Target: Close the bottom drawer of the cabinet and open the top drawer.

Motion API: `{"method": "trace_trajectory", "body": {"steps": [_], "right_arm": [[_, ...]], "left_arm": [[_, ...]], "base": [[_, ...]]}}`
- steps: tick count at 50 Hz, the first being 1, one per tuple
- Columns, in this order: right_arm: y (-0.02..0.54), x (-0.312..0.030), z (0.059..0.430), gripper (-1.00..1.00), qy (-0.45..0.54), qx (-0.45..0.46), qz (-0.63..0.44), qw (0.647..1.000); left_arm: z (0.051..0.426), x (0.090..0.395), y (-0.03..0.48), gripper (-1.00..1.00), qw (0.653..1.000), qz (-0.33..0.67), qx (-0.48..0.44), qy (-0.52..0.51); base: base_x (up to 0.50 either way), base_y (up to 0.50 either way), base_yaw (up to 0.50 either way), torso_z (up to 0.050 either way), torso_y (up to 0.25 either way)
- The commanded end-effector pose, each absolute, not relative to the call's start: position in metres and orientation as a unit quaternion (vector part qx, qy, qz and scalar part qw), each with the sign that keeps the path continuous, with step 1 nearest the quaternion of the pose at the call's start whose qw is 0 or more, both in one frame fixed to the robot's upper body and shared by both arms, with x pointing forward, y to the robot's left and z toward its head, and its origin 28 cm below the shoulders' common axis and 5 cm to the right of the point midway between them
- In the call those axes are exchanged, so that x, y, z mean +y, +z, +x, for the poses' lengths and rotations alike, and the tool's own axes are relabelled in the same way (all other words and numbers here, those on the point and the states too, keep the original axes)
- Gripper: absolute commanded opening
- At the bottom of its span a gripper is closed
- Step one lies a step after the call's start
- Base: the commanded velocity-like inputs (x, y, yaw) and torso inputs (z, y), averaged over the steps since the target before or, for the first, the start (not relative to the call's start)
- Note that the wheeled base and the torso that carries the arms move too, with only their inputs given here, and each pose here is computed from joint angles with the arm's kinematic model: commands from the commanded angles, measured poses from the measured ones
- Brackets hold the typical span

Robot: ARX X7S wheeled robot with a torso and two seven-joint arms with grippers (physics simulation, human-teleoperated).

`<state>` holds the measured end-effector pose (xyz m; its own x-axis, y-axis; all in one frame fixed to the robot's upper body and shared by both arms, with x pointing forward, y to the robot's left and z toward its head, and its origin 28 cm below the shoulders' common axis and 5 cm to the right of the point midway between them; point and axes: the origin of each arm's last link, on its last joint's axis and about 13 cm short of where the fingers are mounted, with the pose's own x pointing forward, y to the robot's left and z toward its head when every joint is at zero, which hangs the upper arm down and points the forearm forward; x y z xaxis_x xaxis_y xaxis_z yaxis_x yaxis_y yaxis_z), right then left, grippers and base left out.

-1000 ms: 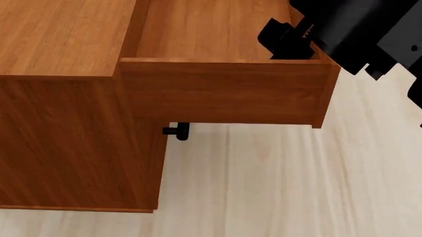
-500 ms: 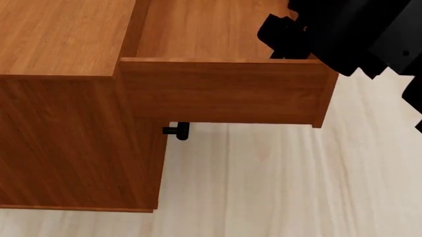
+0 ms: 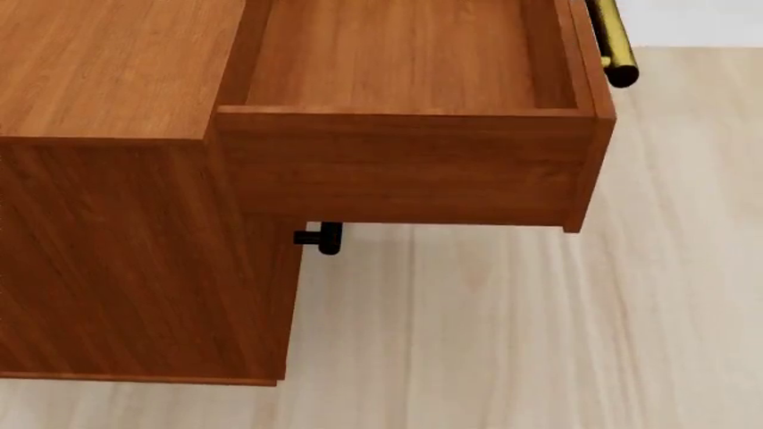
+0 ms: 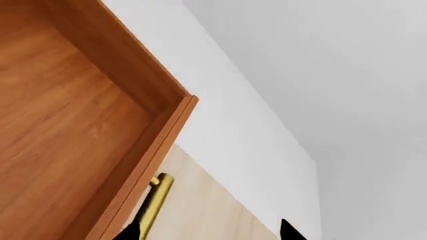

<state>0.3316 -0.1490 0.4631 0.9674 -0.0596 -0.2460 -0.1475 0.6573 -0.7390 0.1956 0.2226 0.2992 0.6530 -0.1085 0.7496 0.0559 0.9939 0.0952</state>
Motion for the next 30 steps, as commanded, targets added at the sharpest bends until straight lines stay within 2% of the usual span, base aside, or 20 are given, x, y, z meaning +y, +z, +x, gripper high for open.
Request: {"method": "trace_trajectory", "body": {"steps": [1, 15, 30], "right_arm": [[0.502, -0.159, 0.305, 1.0, -0.001, 0.079, -0.365, 0.928], [0.508, -0.165, 0.294, 1.0, -0.007, 0.063, -0.351, 0.934], [0.506, -0.191, 0.252, 1.0, -0.038, 0.029, -0.31, 0.949]], "left_arm": [[0.194, 0.223, 0.3, 1.0, 0.908, 0.032, -0.415, -0.044], [0.194, 0.224, 0.3, 1.0, 0.908, 0.032, -0.416, -0.043], [0.195, 0.222, 0.3, 1.0, 0.907, 0.03, -0.416, -0.046]], "base": [[0.0, 0.0, 0.0, 0.0, 0.0], [0.0, 0.0, 0.0, 0.0, 0.0], [0.0, 0.0, 0.0, 0.0, 0.0]]}}
